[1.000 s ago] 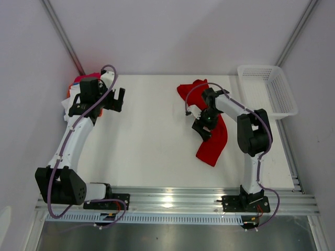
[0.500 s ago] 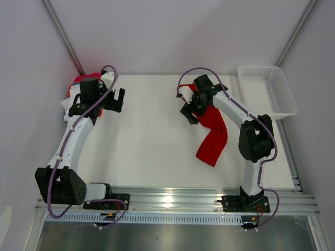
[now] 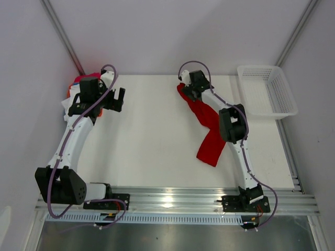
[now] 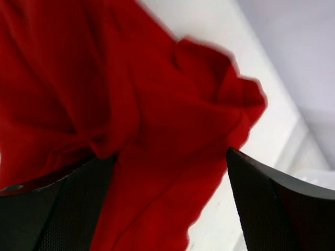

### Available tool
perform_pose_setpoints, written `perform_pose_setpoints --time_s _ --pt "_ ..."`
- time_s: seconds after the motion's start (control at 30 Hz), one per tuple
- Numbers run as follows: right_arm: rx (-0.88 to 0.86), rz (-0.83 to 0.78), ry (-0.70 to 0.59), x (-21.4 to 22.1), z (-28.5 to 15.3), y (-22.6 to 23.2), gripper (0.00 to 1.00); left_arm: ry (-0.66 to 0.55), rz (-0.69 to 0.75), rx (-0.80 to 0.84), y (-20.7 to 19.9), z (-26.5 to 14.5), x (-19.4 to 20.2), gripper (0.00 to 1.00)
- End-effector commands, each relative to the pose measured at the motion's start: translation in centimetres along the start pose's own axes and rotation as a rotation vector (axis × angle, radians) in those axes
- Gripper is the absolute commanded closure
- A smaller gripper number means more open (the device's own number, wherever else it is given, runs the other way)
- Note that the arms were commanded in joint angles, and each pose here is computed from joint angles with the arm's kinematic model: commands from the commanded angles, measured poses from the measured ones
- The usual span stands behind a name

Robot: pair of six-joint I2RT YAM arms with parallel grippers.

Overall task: Fold and stack the t-shirts
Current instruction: Fold the tshirt

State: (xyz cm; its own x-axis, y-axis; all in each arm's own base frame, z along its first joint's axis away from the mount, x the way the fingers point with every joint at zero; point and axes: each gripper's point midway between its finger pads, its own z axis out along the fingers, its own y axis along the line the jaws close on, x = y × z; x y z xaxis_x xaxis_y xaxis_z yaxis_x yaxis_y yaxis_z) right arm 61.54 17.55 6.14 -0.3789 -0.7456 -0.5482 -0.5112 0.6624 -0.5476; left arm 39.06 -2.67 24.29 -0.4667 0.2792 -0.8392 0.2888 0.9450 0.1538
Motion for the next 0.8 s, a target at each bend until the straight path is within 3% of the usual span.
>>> perform_pose_setpoints --time_s 0.0,0.2,0.37,0.77 --pt "0.067 -0.090 -0.011 -1.1 2.8 1.2 0.05 -0.050 0.009 -0.017 0.7 -0.6 -1.4 0.01" --pt "0.149 -0.236 -0.044 -2.5 6.1 4.1 0.02 -0.035 0.011 -0.024 0.6 -0.5 -0.5 0.01" --pt "0.432 -0.300 -0.158 -5.7 7.6 1.3 0.01 -0.035 0.006 -0.023 0.5 -0.9 -0.5 0.01" --pt "0.408 -0.244 -0.325 -12.5 4.9 5.4 0.01 -0.027 -0.020 0.009 -0.1 -0.8 -0.4 0.01"
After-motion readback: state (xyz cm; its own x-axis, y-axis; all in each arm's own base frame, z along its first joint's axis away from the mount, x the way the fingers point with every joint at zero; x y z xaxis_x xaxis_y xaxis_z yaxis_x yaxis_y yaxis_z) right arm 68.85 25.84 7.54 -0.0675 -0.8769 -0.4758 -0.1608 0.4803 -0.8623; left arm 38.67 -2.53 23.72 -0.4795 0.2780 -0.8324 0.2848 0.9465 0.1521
